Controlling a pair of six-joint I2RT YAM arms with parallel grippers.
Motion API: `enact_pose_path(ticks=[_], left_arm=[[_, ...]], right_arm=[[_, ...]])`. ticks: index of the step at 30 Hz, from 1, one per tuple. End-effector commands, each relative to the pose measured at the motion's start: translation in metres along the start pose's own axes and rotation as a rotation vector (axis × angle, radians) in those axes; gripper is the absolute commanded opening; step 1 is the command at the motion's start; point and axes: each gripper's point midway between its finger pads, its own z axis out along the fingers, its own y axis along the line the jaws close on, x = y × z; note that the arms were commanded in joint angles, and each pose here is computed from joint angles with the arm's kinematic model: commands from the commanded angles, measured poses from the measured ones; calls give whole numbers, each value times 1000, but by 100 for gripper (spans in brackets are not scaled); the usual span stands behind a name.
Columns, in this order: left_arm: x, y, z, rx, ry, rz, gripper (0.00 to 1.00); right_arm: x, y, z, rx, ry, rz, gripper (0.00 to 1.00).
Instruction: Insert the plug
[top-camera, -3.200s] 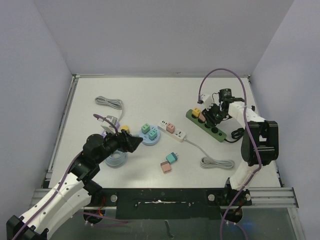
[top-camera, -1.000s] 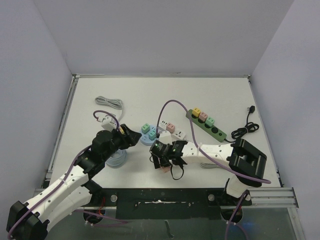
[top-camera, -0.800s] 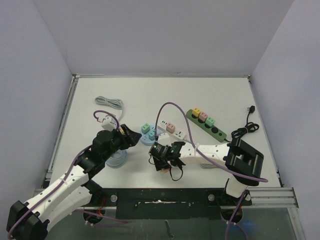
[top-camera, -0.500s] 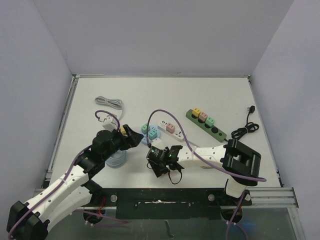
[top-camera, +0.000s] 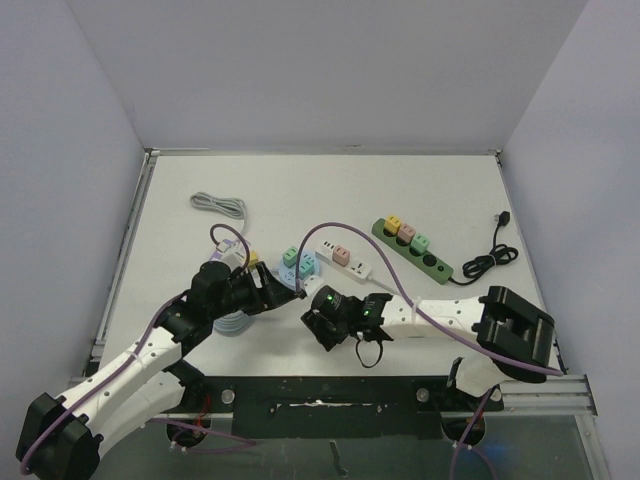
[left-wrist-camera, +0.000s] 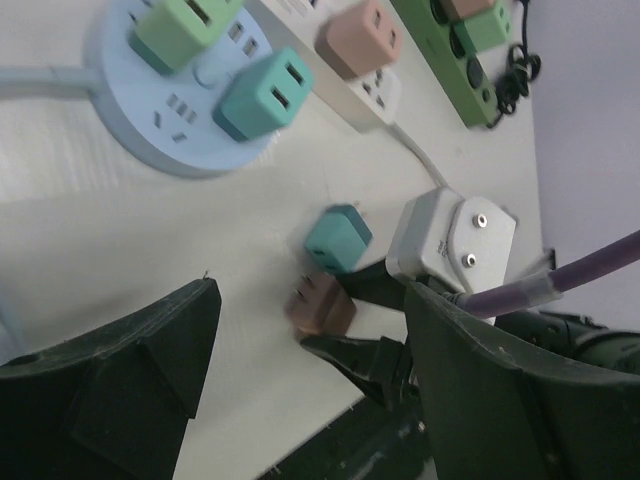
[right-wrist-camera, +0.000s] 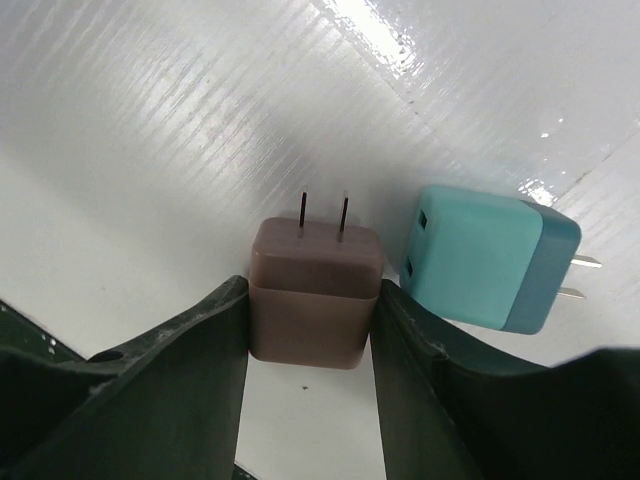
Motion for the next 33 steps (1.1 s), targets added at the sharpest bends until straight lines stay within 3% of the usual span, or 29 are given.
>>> enact_pose_path(ticks=[1,9,14,24,28,33], left_arm=[[34,-38,-16,204,206,-95,68],[47,-43,-17,249,278,-192,68],[47,-47,-15,270,296,-192,65],[52,-48,-16,306,326,-197,35],[47,-52,-16,332,305,-174,27],[26,-65,-20,411,197,-119,23]], right_arm=[[-72,22,-37,-147,-308,-155,29],[-110,32,-77,-226,-519,-301,30],[-115,40,-82,-268,-541,-353,31],[-117,46,-83,-322,-528,-369,32],[-119,38,-79,-330,-490,-269,42],[-118,40,-91,-392,-496,-167,69]])
